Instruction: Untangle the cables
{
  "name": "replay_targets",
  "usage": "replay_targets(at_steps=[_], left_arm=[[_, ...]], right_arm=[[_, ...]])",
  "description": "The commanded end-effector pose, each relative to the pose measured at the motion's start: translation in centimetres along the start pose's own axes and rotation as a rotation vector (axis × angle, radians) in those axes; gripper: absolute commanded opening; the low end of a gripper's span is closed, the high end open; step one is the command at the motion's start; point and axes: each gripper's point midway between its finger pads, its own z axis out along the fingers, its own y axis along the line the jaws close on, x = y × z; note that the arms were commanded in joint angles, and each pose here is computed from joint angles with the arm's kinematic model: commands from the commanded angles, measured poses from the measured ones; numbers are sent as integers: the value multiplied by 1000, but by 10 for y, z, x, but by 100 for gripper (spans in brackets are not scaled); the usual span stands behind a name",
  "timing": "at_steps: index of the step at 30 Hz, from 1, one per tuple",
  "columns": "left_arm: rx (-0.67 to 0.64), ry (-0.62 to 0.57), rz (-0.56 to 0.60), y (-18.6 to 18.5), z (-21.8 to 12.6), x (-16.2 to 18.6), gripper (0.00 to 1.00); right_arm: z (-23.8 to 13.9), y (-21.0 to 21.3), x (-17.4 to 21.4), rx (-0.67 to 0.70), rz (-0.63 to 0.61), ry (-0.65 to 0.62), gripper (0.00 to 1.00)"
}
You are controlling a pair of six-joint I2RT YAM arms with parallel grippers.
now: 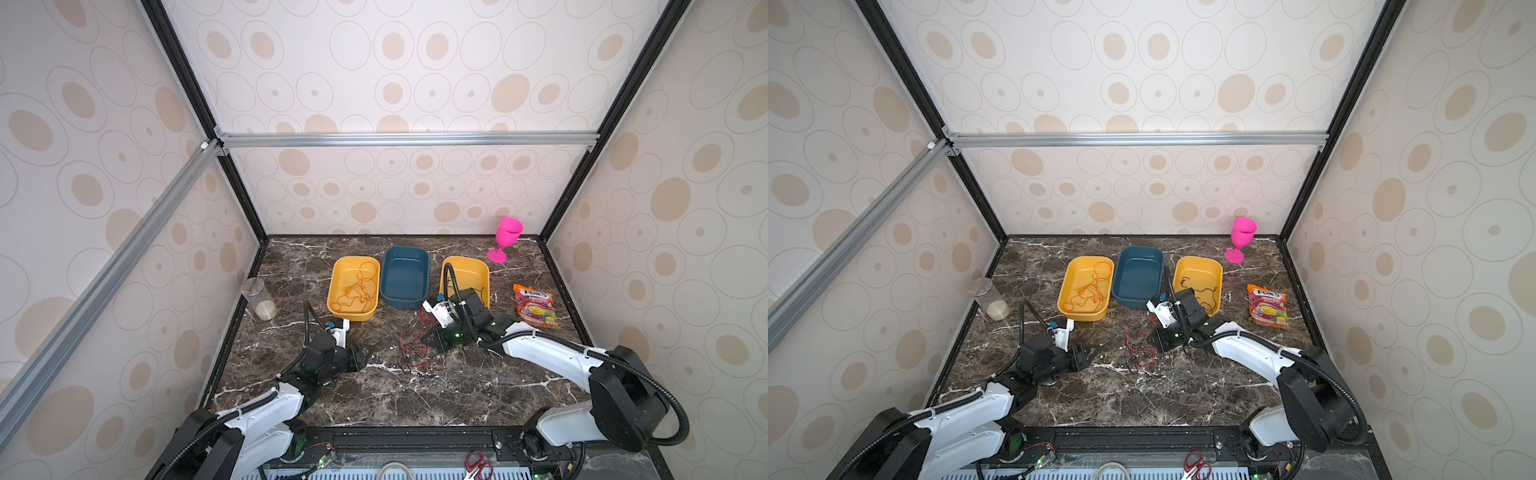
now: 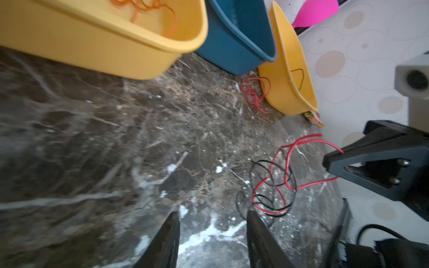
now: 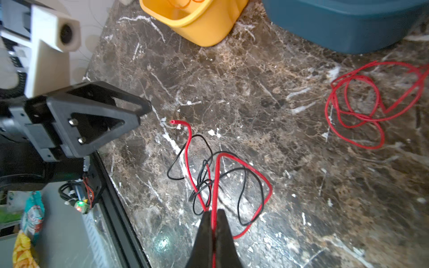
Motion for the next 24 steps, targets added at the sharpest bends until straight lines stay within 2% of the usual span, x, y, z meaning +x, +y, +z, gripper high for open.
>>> replay_targets(at_steps=[1, 6, 15, 17, 24], left_arm=[[211, -10, 98, -54, 4, -10, 56], [301, 55, 157, -77, 15, 8, 63], [245, 104, 167, -70, 42, 21, 64], [210, 125, 168, -65, 50, 23, 60], [61, 110, 156, -42, 58, 17, 36]], right_arm=[[-8, 25, -23, -101, 8, -65, 0], [-2, 26, -25, -125, 37, -61, 0], [4, 28, -23, -154, 61, -51, 0], [5, 26, -22, -151, 64, -48, 0], [3, 12, -14, -69, 58, -32, 0]])
